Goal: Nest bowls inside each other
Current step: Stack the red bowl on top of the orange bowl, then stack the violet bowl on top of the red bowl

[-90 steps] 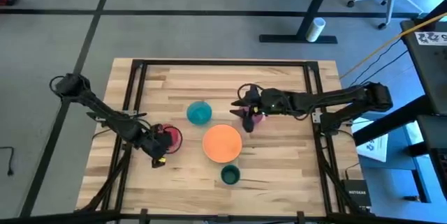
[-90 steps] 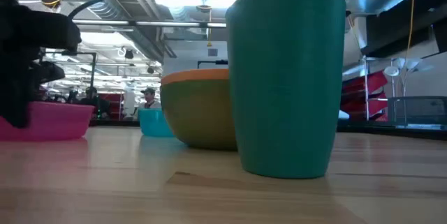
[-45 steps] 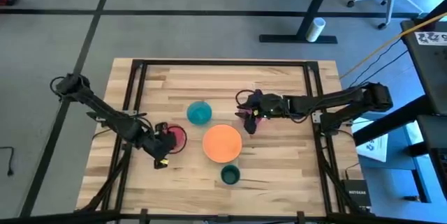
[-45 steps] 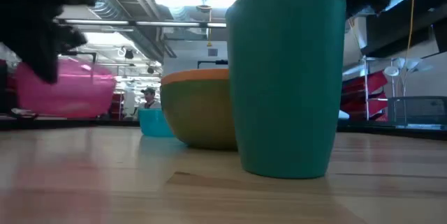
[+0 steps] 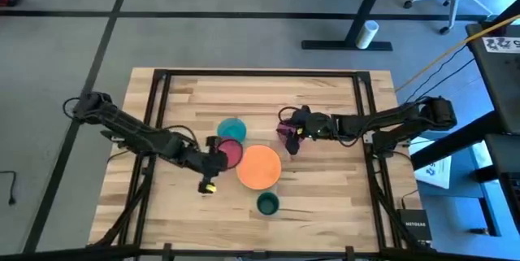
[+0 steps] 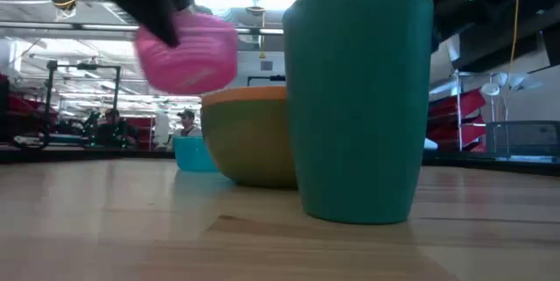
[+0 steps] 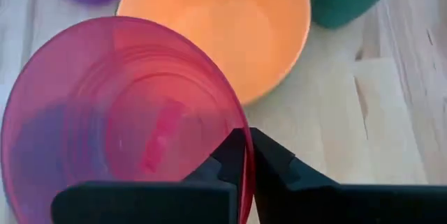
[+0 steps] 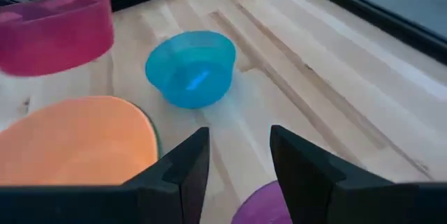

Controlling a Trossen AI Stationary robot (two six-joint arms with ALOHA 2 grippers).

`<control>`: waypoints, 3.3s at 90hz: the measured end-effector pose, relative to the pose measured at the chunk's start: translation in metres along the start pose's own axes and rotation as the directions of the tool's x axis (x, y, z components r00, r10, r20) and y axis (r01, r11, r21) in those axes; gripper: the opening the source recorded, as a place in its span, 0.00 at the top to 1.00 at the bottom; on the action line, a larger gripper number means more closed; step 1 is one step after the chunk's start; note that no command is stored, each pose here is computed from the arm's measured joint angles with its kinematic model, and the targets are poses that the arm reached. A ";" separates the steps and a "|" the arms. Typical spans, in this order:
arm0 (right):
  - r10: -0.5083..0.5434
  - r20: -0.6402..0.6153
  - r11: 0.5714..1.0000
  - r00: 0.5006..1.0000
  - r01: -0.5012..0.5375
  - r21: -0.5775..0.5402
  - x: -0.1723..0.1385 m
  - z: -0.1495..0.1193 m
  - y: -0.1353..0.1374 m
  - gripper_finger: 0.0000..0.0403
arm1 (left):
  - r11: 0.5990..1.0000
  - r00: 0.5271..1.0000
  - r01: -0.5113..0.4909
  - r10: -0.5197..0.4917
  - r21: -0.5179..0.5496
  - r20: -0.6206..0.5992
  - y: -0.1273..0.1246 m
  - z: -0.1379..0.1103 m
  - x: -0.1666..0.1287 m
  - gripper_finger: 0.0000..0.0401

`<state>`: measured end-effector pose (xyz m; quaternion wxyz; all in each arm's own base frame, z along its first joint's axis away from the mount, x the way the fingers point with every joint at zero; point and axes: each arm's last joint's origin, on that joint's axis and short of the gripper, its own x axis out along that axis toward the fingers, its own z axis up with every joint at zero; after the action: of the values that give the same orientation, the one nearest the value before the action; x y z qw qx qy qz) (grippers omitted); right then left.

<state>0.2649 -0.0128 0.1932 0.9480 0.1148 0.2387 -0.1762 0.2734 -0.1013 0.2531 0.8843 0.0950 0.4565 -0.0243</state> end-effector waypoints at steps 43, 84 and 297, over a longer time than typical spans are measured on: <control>-0.046 -0.062 0.999 0.997 0.046 -0.001 -0.017 0.004 -0.015 0.66 | 0.985 0.994 0.107 -0.106 0.138 -0.020 0.005 0.045 0.061 1.00; -0.004 -0.234 1.000 0.972 0.004 -0.003 -0.020 -0.011 -0.017 0.66 | 0.975 0.973 0.192 -0.175 0.109 -0.153 0.015 0.033 0.115 1.00; 0.114 -0.427 0.993 0.897 -0.098 0.058 0.007 -0.039 -0.012 0.66 | 0.984 0.983 -0.138 0.150 -0.111 0.109 0.024 -0.006 -0.049 0.68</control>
<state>0.2498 -0.0143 0.1550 0.8781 0.1802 0.4320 -0.0989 0.2428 -0.0785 0.2927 0.9127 0.0804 0.3965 0.0581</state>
